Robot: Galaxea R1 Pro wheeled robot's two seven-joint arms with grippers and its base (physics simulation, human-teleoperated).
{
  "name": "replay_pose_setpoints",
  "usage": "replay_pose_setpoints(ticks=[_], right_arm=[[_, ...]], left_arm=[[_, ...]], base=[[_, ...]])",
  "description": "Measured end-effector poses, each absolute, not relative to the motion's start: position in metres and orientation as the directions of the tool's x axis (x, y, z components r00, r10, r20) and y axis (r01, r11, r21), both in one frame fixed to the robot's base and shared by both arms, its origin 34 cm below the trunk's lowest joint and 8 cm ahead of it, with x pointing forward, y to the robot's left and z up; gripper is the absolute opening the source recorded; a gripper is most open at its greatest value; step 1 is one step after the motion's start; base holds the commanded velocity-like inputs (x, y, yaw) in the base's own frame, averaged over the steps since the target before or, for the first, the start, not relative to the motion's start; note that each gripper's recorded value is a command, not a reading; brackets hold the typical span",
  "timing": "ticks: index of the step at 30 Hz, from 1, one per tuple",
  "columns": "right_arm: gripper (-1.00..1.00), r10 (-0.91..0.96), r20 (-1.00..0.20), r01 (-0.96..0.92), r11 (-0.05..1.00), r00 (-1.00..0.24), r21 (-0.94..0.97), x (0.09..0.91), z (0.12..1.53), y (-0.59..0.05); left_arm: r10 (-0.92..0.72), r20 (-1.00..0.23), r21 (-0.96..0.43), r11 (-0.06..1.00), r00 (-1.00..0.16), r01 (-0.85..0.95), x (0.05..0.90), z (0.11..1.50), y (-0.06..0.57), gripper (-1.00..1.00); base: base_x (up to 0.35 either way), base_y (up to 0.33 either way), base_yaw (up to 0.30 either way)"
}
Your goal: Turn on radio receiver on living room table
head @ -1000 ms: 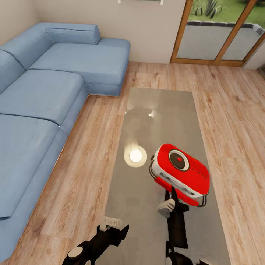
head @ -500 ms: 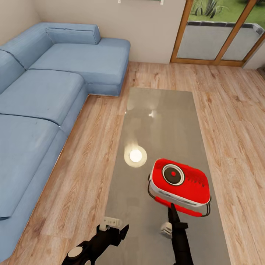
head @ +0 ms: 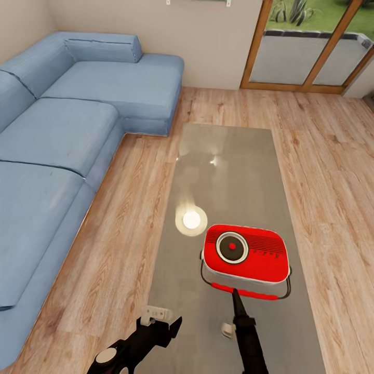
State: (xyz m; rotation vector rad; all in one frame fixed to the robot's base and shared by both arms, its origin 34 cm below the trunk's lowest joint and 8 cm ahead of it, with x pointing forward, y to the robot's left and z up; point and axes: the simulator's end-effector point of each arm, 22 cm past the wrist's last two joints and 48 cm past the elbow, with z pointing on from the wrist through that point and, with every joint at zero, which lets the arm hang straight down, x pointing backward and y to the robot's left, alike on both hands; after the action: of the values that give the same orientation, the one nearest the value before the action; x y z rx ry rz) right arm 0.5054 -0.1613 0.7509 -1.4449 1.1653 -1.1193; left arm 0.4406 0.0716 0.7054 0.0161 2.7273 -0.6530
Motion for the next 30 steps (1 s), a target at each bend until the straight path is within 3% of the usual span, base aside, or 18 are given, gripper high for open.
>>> replay_pose_setpoints(ticks=[4,20,30], right_arm=[[-1.00,-0.973,0.142,-0.087,-0.160,0.180,-0.983,0.504,0.758,-0.152],[-1.00,-0.932,0.316,-0.051,-0.329,0.179,-0.943,0.504,0.761,-0.147],[-1.00,-0.920,0.346,-0.052,-0.360,0.182,-0.931,0.500,0.760,-0.145]], left_arm=[[-0.067,-0.324,-0.438,0.895,-0.944,0.088,0.441,0.705,0.072,1.00],[-0.065,-0.324,-0.437,0.895,-0.944,0.088,0.441,0.705,0.072,1.00],[-0.068,-0.324,-0.440,0.894,-0.944,0.086,0.441,0.706,0.071,1.00]], base=[[0.000,0.000,0.000],[0.000,0.000,0.000],[0.000,0.000,0.000]])
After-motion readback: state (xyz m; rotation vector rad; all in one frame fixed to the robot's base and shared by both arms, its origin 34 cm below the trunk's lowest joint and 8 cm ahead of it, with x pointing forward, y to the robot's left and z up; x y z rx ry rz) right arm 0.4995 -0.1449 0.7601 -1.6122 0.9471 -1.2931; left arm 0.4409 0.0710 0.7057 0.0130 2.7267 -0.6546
